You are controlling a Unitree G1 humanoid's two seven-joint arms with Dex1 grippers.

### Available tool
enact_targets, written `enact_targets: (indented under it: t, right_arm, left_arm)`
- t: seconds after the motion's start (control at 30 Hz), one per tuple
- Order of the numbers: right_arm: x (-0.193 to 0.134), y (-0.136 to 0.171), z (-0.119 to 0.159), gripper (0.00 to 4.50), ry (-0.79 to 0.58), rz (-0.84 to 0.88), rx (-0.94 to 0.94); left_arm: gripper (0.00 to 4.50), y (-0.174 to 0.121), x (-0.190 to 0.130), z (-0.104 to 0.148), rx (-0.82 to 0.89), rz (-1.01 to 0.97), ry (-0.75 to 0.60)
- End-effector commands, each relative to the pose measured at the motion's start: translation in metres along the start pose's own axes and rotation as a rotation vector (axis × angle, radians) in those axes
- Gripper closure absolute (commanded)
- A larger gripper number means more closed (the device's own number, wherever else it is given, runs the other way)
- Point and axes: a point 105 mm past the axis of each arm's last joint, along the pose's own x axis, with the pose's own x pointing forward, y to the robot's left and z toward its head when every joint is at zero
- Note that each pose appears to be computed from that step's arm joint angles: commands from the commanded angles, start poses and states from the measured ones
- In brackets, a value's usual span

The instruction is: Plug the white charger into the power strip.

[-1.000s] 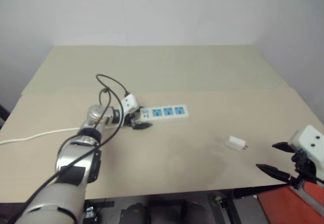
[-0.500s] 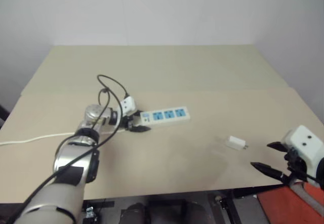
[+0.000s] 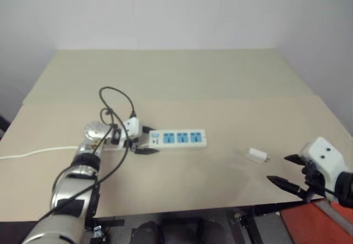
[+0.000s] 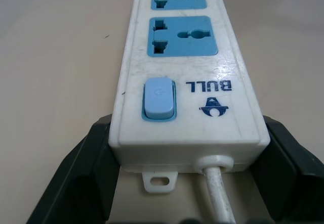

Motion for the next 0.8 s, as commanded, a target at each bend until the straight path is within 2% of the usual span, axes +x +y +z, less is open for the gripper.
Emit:
enact_targets:
  t: [0.03,0.37,0.4,0.47,0.5,0.63,0.8]
  right_arm:
    - [0.002,-0.005,0.007,0.00,-0.024,-0.016,-0.031]
    - [0.005,-0.001,0.001,0.00,-0.013,-0.017,-0.024]
    - [0.005,-0.001,0.001,0.00,-0.013,-0.018,-0.023]
    - [0.006,0.000,0.001,0.00,-0.014,-0.019,-0.022]
    - [0.006,0.000,0.001,0.00,-0.014,-0.019,-0.021]
    - [0.004,-0.001,0.001,0.00,-0.019,-0.021,-0.021]
    - [0.005,-0.003,0.002,0.00,-0.024,-0.020,-0.030]
  left_arm:
    - [1.21,0.003,0.004,0.012,0.020,0.029,-0.020]
    - [1.21,-0.013,0.007,0.007,-0.090,-0.026,0.061]
    - [0.86,-0.012,0.007,0.008,-0.099,-0.028,0.055]
    - [0.19,-0.012,0.008,0.013,-0.086,-0.030,0.025]
    - [0.05,-0.011,0.008,0.016,-0.071,-0.020,-0.003]
    - [0.05,-0.001,0.008,0.031,-0.002,0.131,-0.176]
    - [0.05,-0.005,-0.002,0.031,-0.025,0.153,-0.287]
